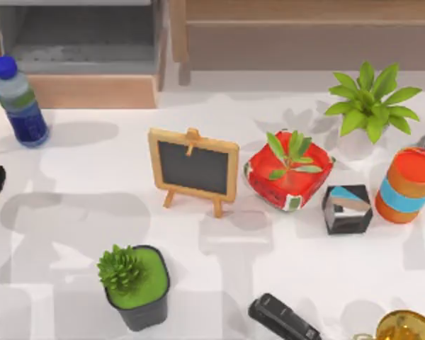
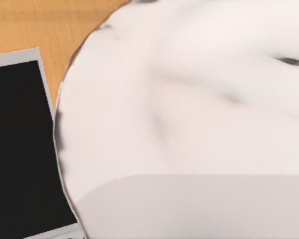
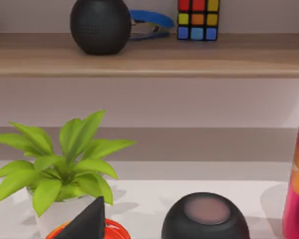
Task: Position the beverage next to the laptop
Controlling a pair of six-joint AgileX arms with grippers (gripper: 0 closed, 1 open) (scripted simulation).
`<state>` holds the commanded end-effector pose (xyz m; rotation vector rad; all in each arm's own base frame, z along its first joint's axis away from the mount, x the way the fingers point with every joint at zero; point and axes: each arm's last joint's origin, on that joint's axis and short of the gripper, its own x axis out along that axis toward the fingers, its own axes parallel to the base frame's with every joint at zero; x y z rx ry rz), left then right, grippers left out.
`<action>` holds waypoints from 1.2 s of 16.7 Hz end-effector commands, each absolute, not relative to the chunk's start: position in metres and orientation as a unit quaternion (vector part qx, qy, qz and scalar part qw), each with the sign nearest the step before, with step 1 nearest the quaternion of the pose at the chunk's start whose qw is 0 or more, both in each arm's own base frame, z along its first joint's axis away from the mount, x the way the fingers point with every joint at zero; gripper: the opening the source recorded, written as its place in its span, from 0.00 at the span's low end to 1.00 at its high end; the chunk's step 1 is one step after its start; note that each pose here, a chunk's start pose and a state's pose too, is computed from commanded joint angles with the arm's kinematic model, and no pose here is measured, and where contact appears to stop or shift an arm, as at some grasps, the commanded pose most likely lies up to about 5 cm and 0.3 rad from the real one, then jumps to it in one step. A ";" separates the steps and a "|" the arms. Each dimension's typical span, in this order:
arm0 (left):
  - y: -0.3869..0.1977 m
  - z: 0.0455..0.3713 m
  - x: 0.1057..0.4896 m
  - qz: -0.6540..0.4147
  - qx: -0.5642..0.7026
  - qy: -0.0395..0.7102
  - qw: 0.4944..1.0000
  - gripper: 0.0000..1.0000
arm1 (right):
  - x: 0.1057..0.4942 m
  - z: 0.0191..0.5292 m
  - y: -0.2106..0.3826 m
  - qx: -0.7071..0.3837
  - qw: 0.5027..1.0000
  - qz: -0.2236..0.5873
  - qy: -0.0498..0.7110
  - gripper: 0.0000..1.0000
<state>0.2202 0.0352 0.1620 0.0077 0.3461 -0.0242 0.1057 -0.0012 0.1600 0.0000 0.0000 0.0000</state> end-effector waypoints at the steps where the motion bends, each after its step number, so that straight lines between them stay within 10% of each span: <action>1: 0.035 0.162 0.221 -0.012 0.004 0.168 0.986 0.00 | 0.106 0.160 -0.001 0.000 1.000 0.000 0.000 1.00; 16: 0.034 0.132 0.216 -0.015 -0.001 0.200 0.980 0.00 | 0.106 0.160 -0.001 0.000 1.000 0.000 0.000 1.00; 20: 0.034 0.132 0.216 -0.015 -0.001 0.200 0.980 0.30 | 0.106 0.160 -0.001 0.000 1.000 0.000 0.000 1.00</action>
